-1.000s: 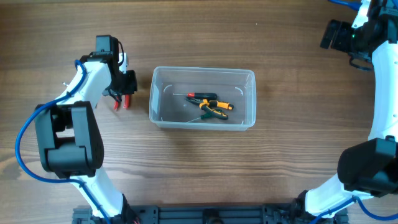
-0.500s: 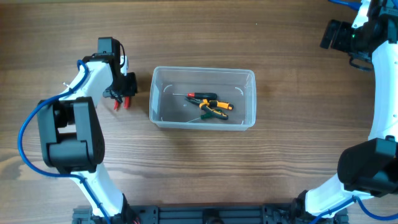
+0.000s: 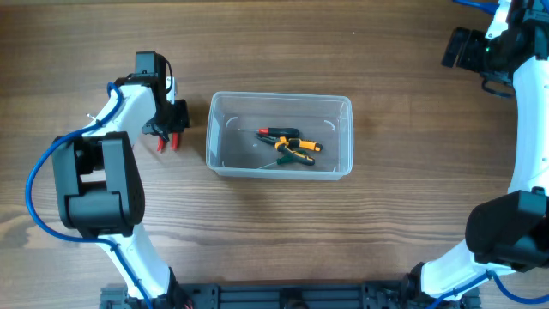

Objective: Pack container
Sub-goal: 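Close the left gripper on the red snips handles, then lift the red snips and carry them over the container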

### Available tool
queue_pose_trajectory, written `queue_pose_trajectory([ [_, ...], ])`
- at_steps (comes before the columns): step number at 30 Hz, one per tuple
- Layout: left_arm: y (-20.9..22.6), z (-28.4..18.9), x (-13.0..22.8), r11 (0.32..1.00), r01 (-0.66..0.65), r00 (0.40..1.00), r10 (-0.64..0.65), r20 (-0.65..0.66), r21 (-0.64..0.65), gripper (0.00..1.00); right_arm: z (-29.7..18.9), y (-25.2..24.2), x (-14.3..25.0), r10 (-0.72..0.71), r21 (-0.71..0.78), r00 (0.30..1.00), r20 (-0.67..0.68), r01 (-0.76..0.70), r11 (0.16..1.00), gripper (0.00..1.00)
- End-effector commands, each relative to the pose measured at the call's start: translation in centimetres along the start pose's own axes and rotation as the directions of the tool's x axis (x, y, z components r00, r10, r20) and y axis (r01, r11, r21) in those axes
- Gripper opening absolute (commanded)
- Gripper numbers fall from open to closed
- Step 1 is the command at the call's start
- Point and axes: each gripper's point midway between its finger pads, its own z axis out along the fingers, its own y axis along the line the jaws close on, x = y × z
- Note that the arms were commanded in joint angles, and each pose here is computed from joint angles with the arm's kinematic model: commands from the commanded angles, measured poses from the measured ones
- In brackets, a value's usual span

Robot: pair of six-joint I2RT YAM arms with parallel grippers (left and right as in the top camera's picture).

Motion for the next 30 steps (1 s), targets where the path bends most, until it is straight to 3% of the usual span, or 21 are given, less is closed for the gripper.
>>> queue_pose_trajectory([
  [1, 0.3, 0.7, 0.0, 1.000, 0.007, 1.000, -0.007, -0.012, -0.007, 0.18, -1.4, 0.4, -0.8, 0.008, -0.014, 0.999, 0.040, -0.008, 1.000, 1.00],
  [5, 0.3, 0.7, -0.1, 1.000, 0.007, 1.000, -0.007, -0.008, -0.007, 0.04, -1.4, 0.4, -0.8, 0.008, -0.014, 0.999, 0.040, -0.008, 1.000, 1.00],
  [17, 0.2, -0.5, -1.3, 1.000, 0.006, 1.000, -0.006, 0.019, -0.004, 0.04, -1.4, 0.4, -0.8, 0.008, -0.014, 0.999, 0.040, -0.008, 1.000, 1.00],
  [24, 0.1, -5.0, -4.7, 1.000, 0.002, 0.993, -0.001, 0.118, -0.009, 0.04, -1.4, 0.4, -0.8, 0.008, -0.014, 0.999, 0.040, -0.008, 1.000, 1.00],
  [30, 0.1, -11.5, -8.5, 1.000, 0.008, 0.964, -0.005, 0.266, -0.011, 0.04, -1.4, 0.4, -0.8, 0.008, -0.014, 0.999, 0.040, -0.008, 1.000, 1.00],
])
